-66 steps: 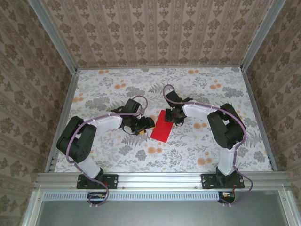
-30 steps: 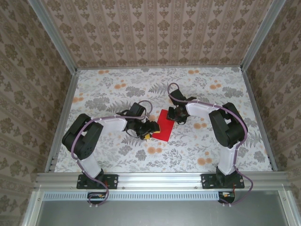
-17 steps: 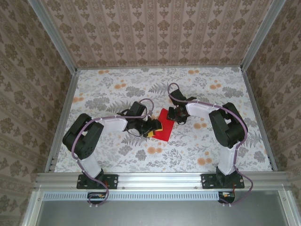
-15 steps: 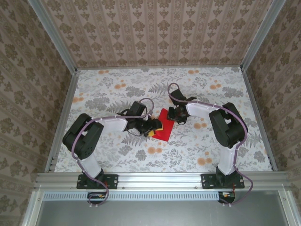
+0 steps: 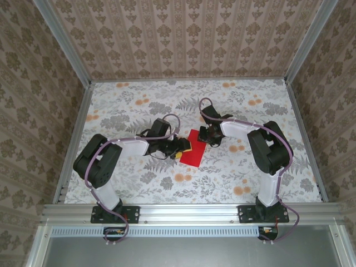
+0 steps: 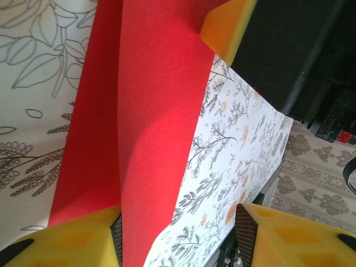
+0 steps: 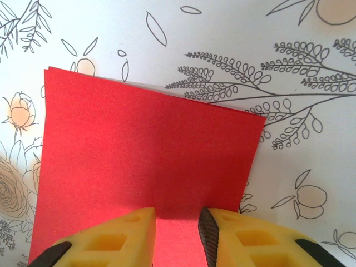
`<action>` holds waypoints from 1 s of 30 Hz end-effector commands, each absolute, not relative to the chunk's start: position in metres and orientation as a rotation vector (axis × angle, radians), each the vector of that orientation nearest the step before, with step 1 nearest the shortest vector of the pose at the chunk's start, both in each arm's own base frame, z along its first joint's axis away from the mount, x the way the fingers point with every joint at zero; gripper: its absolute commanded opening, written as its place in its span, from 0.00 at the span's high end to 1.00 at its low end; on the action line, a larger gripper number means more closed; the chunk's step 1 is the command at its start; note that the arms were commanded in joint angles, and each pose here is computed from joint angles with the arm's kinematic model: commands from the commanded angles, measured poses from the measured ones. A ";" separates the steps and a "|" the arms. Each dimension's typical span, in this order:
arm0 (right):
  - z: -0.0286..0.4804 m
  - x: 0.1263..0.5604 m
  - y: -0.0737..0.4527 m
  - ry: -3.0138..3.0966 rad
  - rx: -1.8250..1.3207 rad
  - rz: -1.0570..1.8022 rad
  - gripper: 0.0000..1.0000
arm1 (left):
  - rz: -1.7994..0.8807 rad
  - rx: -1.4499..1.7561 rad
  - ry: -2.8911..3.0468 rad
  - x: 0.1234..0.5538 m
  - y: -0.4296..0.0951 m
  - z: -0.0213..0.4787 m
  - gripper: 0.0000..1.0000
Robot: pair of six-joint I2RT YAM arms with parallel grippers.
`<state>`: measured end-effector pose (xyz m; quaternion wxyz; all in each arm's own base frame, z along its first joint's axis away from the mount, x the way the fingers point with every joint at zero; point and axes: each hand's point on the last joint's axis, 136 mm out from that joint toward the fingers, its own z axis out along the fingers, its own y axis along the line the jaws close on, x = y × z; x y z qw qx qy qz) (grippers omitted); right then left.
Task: Fold a paper plane with a square sheet of paper (pick it up from the middle)
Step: Fold the triangle a second time at the center of the table.
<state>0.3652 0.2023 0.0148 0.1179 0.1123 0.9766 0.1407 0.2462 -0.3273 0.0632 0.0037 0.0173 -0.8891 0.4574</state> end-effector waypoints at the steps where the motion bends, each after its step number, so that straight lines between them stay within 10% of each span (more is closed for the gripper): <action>1: -0.024 0.338 0.186 2.980 0.348 0.306 0.69 | 1.466 0.033 -2.743 0.237 -0.330 0.067 0.50; 13: -0.024 0.337 0.185 2.991 0.343 0.300 0.71 | 1.602 -0.044 -2.685 0.228 -0.340 0.089 0.63; 30: -0.007 0.337 0.199 2.984 0.329 0.454 0.71 | 1.666 -0.047 -2.629 0.249 -0.366 0.083 0.54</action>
